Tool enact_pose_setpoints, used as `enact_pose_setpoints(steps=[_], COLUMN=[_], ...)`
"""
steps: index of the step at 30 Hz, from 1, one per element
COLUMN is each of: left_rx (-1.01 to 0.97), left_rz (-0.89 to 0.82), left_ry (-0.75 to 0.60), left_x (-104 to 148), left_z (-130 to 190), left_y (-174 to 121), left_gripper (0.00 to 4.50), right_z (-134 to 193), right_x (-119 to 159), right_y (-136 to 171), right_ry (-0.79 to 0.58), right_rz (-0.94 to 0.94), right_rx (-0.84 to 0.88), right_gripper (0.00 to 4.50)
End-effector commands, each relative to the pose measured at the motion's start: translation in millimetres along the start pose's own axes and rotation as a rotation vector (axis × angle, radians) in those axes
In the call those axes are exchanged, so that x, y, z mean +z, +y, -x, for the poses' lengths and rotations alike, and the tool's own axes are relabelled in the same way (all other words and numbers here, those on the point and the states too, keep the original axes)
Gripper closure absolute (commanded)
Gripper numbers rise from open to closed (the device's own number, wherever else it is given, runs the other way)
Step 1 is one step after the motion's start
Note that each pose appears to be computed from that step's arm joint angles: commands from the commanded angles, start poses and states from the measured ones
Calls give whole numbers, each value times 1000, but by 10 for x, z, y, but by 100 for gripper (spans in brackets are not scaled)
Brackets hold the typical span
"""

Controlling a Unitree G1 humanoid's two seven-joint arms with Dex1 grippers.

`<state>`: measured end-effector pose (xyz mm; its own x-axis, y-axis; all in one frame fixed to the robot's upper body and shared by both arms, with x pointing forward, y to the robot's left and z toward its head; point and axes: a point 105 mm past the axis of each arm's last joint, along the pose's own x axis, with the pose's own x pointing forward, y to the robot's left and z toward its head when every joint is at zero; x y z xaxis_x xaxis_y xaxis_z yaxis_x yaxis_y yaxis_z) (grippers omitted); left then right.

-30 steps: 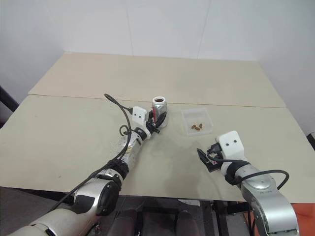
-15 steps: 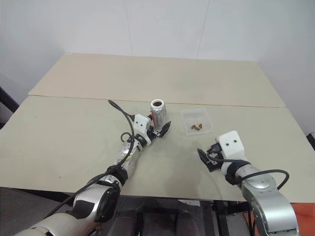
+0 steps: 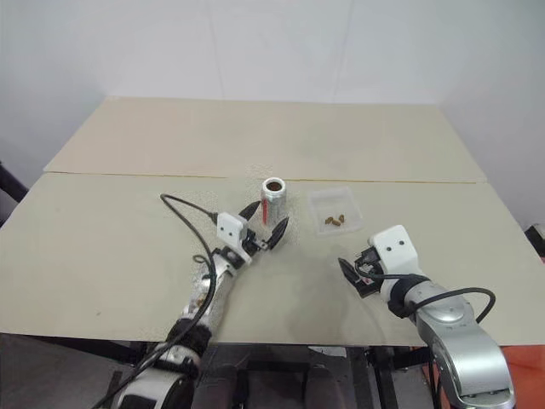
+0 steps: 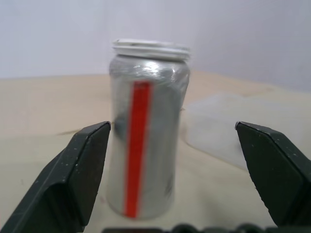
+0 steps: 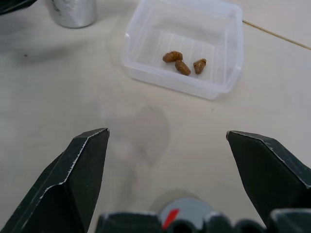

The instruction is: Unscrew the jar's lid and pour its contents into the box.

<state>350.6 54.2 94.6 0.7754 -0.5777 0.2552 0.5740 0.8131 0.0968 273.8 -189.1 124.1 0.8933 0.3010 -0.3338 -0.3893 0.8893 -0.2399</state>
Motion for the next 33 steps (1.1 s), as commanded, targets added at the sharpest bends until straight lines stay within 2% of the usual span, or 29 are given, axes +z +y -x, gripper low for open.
enact_pose_setpoints(steps=[1,4,9,13,18,23,28,33], left_rx=[21,51,82,-153,-346,-531,-536,-481], left_rz=[-101,-164,-209,-171,-154,-110,-65,-55], left_ry=[32,52,79,81,92,203,236,255], left_x=[139,272,483,694,999,1078,1125,1129], left_z=[285,526,674,801,980,1268,1354,1368], left_y=[153,300,492,394,526,522,496,471], left_gripper=[1,1,1,1,1,1,1,1], right_z=[47,67,91,177,482,813,1034,1156], right_x=[124,131,139,194,276,281,247,247], right_y=[-67,-105,-209,-257,-297,-301,-335,-408], right_ry=[-47,-43,-32,-40,-82,-69,-26,-2], right_rz=[46,52,66,104,207,290,333,317], right_rx=[-14,-12,-5,43,205,379,452,447], right_gripper=[0,0,0,0,0,0,0,0])
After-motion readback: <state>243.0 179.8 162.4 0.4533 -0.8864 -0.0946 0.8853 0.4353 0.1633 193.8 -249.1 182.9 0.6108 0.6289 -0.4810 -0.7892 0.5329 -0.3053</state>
